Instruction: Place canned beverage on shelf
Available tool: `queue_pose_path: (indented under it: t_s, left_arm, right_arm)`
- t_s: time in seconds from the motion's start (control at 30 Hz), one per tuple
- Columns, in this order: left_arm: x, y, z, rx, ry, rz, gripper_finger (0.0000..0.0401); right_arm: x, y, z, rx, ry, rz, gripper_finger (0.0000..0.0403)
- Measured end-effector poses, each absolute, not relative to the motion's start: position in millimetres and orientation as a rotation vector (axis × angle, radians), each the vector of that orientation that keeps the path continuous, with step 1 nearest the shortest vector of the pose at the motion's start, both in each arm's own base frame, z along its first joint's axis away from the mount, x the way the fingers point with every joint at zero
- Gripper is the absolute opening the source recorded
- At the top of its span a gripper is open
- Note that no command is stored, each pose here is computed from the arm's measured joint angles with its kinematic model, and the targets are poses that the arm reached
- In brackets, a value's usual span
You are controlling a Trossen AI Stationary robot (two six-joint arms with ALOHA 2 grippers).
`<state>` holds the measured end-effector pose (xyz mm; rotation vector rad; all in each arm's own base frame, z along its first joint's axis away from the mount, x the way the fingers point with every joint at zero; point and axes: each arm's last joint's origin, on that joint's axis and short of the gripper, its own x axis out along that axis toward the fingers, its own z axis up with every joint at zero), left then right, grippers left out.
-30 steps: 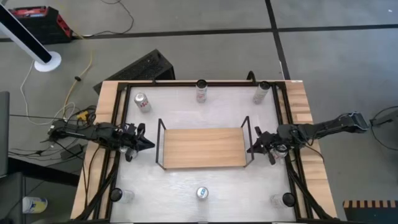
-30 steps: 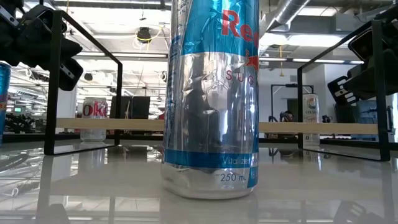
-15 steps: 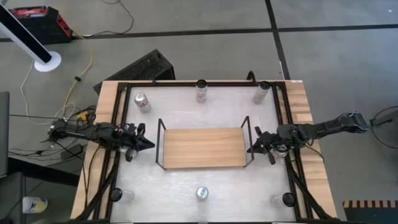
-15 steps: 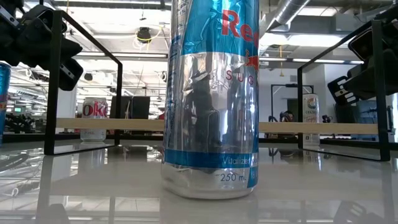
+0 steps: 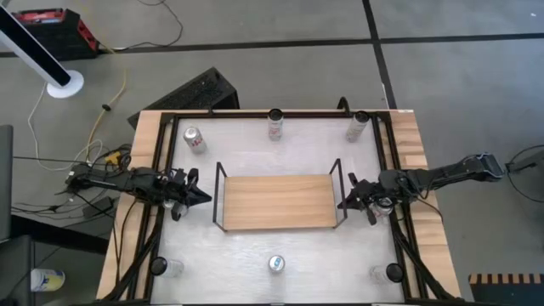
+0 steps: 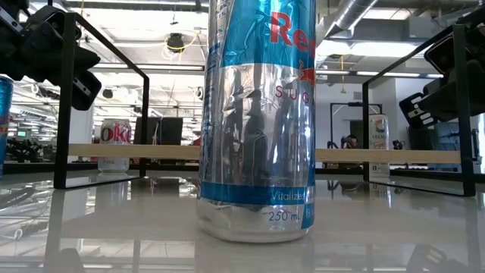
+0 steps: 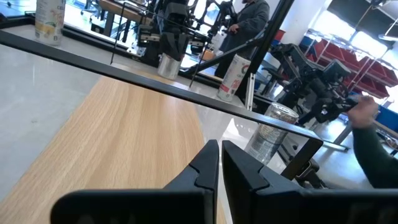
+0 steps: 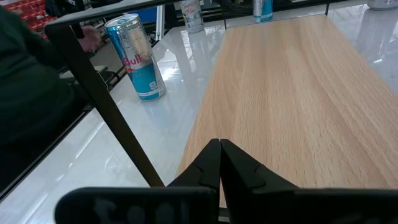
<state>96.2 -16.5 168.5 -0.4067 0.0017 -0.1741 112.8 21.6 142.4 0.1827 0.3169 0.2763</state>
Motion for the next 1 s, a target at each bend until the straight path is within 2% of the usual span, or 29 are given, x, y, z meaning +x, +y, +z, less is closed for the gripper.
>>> queue_pose_path:
  t_s: [0.4,0.53,0.73,0.87,1.0]
  left_arm:
    - [96.3,-15.9,169.3,-0.418,-0.01,-0.156,0.0005]
    - [96.3,-15.0,172.6,-0.555,-0.041,-0.138,0.0005]
    - [95.8,-10.7,178.3,-0.699,-0.139,-0.019,0.0005]
    - [95.7,-7.3,177.2,-0.711,-0.167,0.097,0.0005]
    - [94.8,-3.0,176.2,-0.748,-0.215,0.244,0.0005]
  right_arm:
    - [112.8,21.6,142.4,0.183,0.317,0.276,0.0033]
    - [112.8,21.6,142.4,0.183,0.317,0.276,0.0033]
    - [112.8,21.6,142.4,0.183,0.317,0.276,0.0033]
    - [113.6,21.1,144.2,0.147,0.285,0.265,0.0033]
    - [116.0,20.9,155.2,0.144,0.167,0.258,0.0033]
